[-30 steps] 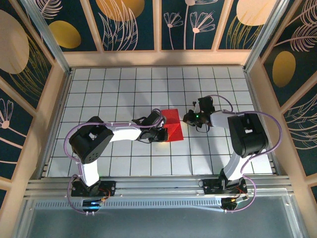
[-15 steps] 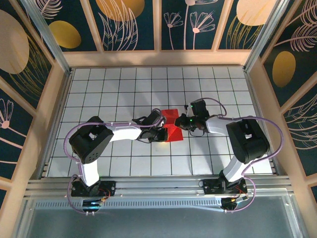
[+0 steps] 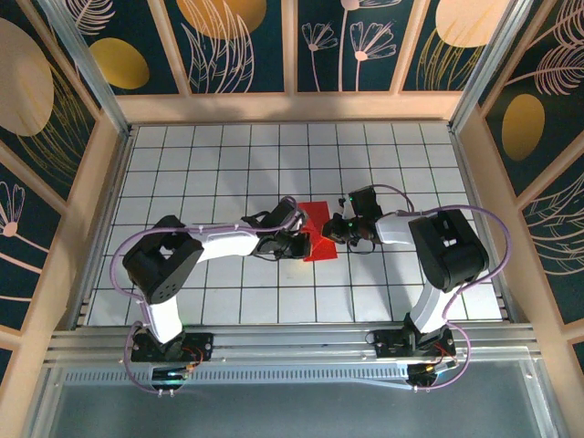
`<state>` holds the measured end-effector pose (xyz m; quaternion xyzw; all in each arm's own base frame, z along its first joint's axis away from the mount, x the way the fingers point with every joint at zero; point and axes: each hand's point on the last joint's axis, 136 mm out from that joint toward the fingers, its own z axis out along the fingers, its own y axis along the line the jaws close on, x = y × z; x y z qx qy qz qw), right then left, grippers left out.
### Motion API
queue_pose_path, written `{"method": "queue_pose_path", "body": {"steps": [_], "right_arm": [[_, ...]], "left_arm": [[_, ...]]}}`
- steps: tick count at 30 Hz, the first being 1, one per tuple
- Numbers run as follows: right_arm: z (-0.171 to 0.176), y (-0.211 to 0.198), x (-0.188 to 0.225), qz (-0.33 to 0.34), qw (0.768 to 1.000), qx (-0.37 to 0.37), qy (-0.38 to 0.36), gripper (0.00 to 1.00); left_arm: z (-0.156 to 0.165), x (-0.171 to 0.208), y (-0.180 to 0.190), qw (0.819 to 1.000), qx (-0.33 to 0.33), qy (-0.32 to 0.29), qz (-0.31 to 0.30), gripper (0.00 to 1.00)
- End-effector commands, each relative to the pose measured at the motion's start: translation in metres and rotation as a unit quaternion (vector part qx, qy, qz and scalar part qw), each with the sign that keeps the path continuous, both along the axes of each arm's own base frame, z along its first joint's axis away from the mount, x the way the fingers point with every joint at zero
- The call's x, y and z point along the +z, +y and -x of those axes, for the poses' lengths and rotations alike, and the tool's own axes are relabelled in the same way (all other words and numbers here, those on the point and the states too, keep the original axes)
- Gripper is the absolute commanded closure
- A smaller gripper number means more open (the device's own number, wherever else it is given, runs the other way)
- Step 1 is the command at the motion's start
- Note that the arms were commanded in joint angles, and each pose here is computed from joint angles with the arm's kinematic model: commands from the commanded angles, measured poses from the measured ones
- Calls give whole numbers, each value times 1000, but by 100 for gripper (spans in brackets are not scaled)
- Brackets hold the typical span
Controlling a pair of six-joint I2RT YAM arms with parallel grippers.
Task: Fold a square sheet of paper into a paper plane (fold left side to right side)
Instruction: Fold the triangle a second time at the center of the table.
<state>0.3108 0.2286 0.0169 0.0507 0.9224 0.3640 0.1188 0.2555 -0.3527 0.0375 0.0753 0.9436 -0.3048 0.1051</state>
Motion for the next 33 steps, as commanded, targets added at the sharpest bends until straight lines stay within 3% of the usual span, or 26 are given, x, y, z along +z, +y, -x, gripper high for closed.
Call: {"method": "queue_pose_path", "body": {"steps": [1, 17, 33], "right_arm": [[18, -11, -26, 34, 999, -3, 43, 100], [23, -10, -30, 36, 998, -2, 52, 100], [26, -13, -39, 50, 997, 0, 63, 100]], "left_arm": [[-8, 36, -19, 998, -11, -11, 57, 97], [-13, -4, -22, 999, -14, 14, 26, 100], [7, -29, -11, 999, -18, 45, 22, 100]]}}
